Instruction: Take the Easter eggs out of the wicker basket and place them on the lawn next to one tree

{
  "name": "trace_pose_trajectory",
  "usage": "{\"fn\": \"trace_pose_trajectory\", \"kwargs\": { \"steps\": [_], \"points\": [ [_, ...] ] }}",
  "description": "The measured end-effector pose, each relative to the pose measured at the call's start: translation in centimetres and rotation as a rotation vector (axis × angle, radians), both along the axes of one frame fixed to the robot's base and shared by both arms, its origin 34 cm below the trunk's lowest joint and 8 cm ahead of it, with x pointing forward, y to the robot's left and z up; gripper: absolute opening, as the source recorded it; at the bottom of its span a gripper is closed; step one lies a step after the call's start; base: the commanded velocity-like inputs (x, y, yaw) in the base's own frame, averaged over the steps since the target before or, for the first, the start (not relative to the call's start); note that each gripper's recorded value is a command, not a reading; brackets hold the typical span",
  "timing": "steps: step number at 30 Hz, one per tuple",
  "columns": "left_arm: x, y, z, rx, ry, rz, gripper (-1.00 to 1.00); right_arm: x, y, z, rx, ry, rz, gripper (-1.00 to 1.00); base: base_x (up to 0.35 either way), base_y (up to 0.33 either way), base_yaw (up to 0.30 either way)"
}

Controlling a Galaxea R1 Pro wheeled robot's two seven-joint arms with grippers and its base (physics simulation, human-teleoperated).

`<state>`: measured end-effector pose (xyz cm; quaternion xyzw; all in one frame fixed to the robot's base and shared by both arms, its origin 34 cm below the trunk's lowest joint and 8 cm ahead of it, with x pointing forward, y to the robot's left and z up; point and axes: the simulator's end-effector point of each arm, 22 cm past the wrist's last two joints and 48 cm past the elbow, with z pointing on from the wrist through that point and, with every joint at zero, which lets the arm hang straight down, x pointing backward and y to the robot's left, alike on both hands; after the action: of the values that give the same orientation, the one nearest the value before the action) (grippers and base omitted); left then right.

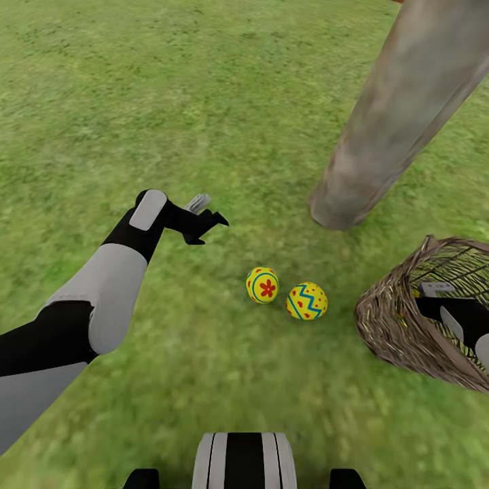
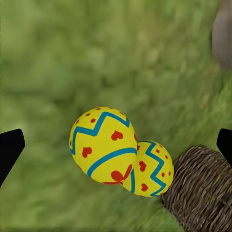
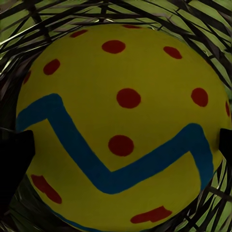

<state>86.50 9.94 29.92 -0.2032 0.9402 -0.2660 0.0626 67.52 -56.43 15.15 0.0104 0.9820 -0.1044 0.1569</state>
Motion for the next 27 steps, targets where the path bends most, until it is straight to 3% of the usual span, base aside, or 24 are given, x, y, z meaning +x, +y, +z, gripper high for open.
{"fn": "trace_pose_trajectory", "kwargs": {
  "steps": [16, 23, 27],
  "points": [
    [0.0, 0.0, 0.0, -0.002, 0.001, 0.001, 1.0, 0.0, 0.0, 0.0, 0.001, -0.001, -0.001, -1.0, 0.0, 0.0, 0.0],
    [0.4, -0.1, 2.2, -0.002, -0.025, -0.001, 1.0, 0.2, 0.1, 1.3, 0.014, -0.016, -0.021, -1.0, -0.004, 0.0, 0.0],
    [0.4, -0.1, 2.1, -0.001, -0.022, -0.001, 1.0, 0.1, 0.1, 1.2, 0.013, -0.014, -0.021, -1.0, -0.254, 0.0, 0.0]
  ]
}}
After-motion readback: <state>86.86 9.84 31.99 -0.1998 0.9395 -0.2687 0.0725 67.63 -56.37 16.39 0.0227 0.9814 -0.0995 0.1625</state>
